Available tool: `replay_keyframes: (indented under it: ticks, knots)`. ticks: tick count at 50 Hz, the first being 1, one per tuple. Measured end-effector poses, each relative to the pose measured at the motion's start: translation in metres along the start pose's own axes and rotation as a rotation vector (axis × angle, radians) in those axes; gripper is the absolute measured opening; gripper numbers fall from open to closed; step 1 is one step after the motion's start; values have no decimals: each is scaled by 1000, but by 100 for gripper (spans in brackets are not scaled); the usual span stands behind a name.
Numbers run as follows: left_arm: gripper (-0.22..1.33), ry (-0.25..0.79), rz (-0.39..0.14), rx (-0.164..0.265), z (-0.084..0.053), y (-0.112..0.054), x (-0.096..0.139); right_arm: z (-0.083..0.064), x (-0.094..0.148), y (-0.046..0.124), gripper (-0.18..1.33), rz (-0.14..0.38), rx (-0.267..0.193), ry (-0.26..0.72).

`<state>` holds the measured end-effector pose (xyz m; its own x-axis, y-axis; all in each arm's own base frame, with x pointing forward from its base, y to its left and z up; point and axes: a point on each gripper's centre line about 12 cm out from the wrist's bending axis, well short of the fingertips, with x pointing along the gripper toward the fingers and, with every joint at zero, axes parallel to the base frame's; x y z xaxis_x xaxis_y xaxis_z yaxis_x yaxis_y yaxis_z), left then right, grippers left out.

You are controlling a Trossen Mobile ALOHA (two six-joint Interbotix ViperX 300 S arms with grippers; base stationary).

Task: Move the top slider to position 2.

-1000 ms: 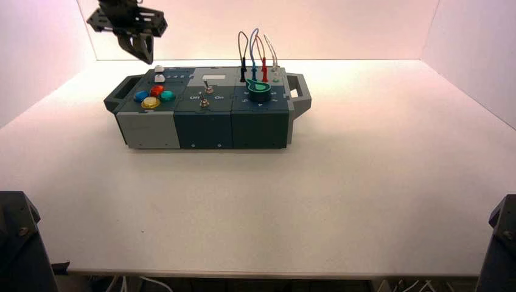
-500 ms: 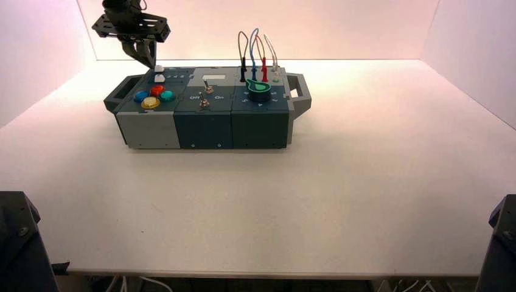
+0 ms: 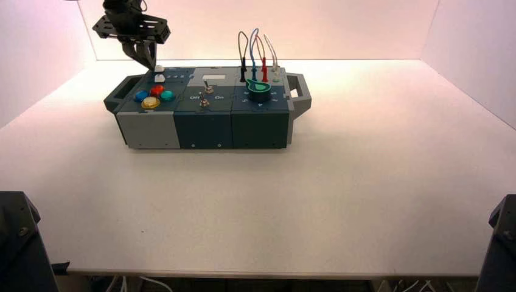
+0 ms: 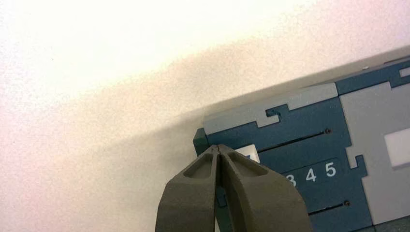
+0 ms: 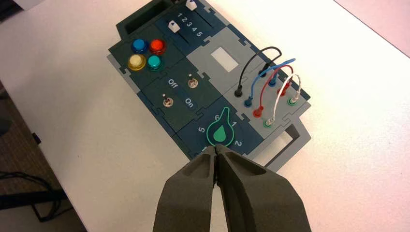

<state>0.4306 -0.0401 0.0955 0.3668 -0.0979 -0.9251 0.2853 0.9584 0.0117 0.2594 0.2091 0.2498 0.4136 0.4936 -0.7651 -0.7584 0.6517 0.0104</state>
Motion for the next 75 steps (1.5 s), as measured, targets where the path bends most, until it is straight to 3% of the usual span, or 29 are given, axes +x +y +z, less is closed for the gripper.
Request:
replay_keyframes:
  ticks: [17, 36, 51, 75]
  knots:
    - [-16, 7, 2, 15, 0, 1, -1, 0, 0, 0, -13, 1, 1, 0]
    - [-16, 23, 6, -16, -2, 13, -3, 0, 0, 0, -14, 1, 0, 1]
    - [-16, 30, -13, -51, 1, 9, -5, 0, 0, 0, -13, 0, 0, 0]
    - [-16, 40, -30, -30, 4, -6, -1, 0, 0, 0, -14, 0, 0, 0]
